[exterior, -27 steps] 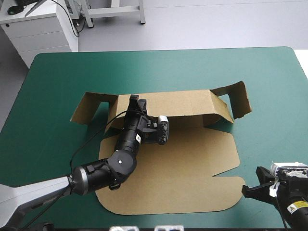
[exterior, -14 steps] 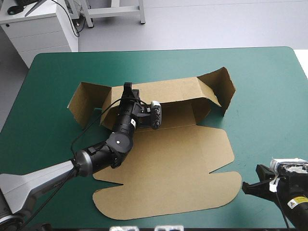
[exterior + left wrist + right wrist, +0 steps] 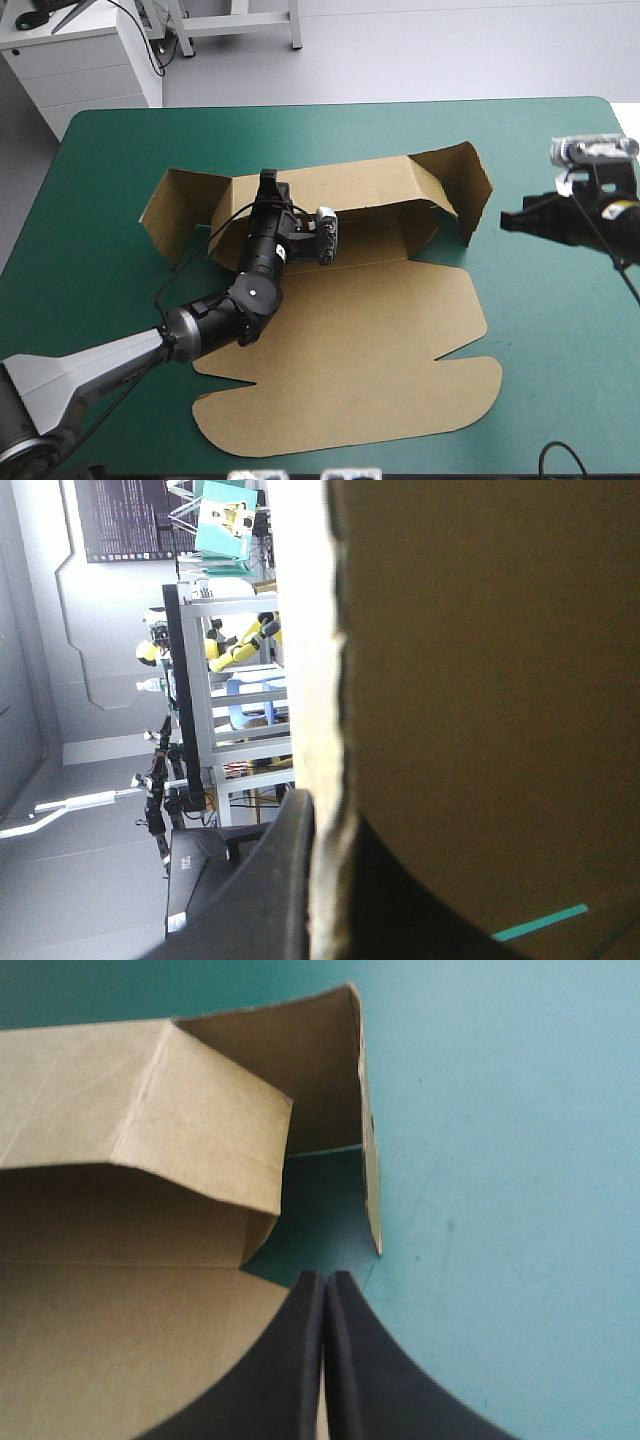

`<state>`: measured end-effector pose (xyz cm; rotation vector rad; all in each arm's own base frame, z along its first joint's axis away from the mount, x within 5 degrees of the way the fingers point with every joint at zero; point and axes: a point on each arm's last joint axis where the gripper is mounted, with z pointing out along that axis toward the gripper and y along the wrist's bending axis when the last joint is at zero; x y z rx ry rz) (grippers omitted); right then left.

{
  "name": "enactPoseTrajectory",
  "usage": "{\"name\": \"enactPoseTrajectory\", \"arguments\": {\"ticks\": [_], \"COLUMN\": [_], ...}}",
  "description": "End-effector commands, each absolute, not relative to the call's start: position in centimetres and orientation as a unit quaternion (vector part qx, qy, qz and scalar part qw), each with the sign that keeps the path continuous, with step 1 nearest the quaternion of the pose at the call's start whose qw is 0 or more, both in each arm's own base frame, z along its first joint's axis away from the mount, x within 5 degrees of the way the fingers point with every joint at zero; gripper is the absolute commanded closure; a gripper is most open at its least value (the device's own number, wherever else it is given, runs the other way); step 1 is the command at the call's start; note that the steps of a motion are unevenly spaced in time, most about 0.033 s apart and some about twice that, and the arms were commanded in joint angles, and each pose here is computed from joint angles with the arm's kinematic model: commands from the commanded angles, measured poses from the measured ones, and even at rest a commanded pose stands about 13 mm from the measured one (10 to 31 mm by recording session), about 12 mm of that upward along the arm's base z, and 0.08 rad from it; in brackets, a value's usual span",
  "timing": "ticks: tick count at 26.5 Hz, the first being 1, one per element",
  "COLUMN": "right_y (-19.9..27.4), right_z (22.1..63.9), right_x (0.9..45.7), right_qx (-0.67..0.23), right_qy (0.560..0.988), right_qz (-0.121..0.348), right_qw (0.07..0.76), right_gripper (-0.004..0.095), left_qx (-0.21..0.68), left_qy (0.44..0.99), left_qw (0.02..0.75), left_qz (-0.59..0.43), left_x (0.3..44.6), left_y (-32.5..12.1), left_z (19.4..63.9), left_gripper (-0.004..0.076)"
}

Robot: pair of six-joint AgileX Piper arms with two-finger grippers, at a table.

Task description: Fold the box

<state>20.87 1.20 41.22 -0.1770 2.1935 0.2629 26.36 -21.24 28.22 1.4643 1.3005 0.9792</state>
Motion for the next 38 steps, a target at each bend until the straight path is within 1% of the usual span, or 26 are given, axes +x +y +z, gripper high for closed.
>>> {"name": "enactPoseTrajectory", "arguments": {"ticks": [1, 4, 5, 6, 7, 8, 10, 11, 13, 18, 22, 25, 27, 29, 35, 38], "right_y": [1.1, 0.8, 0.7, 0.6, 0.6, 0.8, 1.3, 1.5, 2.0, 3.7, 4.3, 4.3, 4.1, 3.8, 3.7, 3.6], "right_z": [43.8, 44.3, 44.2, 43.5, 43.5, 42.8, 41.8, 41.4, 40.6, 38.8, 38.3, 37.8, 37.3, 37.1, 37.8, 38.5], "right_x": [25.1, 31.9, 33.3, 35.6, 36.8, 38.8, 41.3, 41.9, 42.9, 43.9, 43.3, 42.5, 42.0, 41.8, 41.3, 40.7], "right_qx": [-0.08, -0.085, -0.086, -0.086, -0.086, -0.085, -0.087, -0.086, -0.091, -0.12, -0.14, -0.157, -0.166, -0.152, -0.122, -0.112], "right_qy": [0.872, 0.876, 0.877, 0.88, 0.879, 0.878, 0.869, 0.867, 0.869, 0.883, 0.895, 0.911, 0.923, 0.931, 0.935, 0.938], "right_qz": [0.116, 0.126, 0.128, 0.133, 0.142, 0.164, 0.209, 0.22, 0.223, 0.202, 0.204, 0.205, 0.194, 0.178, 0.179, 0.163], "right_qw": [0.469, 0.458, 0.455, 0.447, 0.447, 0.442, 0.441, 0.439, 0.433, 0.406, 0.372, 0.321, 0.287, 0.279, 0.28, 0.284], "right_gripper": [0.0923, 0.0923, 0.0923, 0.0924, 0.0923, 0.0923, 0.0923, 0.0923, 0.0923, 0.0923, 0.0923, 0.0923, 0.0923, 0.0923, 0.0923, 0.0923], "left_qx": [0.569, 0.568, 0.567, 0.567, 0.568, 0.57, 0.568, 0.568, 0.568, 0.568, 0.568, 0.567, 0.566, 0.566, 0.566, 0.566], "left_qy": [0.5, 0.5, 0.5, 0.5, 0.5, 0.5, 0.501, 0.501, 0.501, 0.501, 0.501, 0.501, 0.501, 0.501, 0.501, 0.501], "left_qw": [0.487, 0.489, 0.49, 0.49, 0.488, 0.486, 0.486, 0.486, 0.486, 0.486, 0.486, 0.486, 0.485, 0.485, 0.485, 0.485], "left_qz": [0.434, 0.434, 0.434, 0.434, 0.434, 0.434, 0.436, 0.436, 0.437, 0.437, 0.437, 0.438, 0.438, 0.438, 0.438, 0.438], "left_x": [26.6, 27.2, 27.3, 27.4, 27.4, 27.5, 27.5, 27.5, 27.5, 27.5, 27.5, 27.5, 27.5, 27.5, 27.5, 27.5], "left_y": [-21.2, -21.8, -21.9, -22.1, -22.1, -22.2, -22.2, -22.2, -22.1, -22.1, -22.1, -22.1, -22.1, -22.1, -22.1, -22.1], "left_z": [30.7, 30.8, 30.8, 30.8, 30.6, 30.5, 30.5, 30.5, 30.5, 30.5, 30.5, 30.5, 30.5, 30.5, 30.5, 30.5], "left_gripper": [0.0731, 0.0731, 0.0731, 0.0731, 0.0731, 0.0731, 0.0731, 0.0731, 0.0731, 0.0731, 0.0731, 0.0731, 0.0731, 0.0731, 0.0731, 0.0731]}}
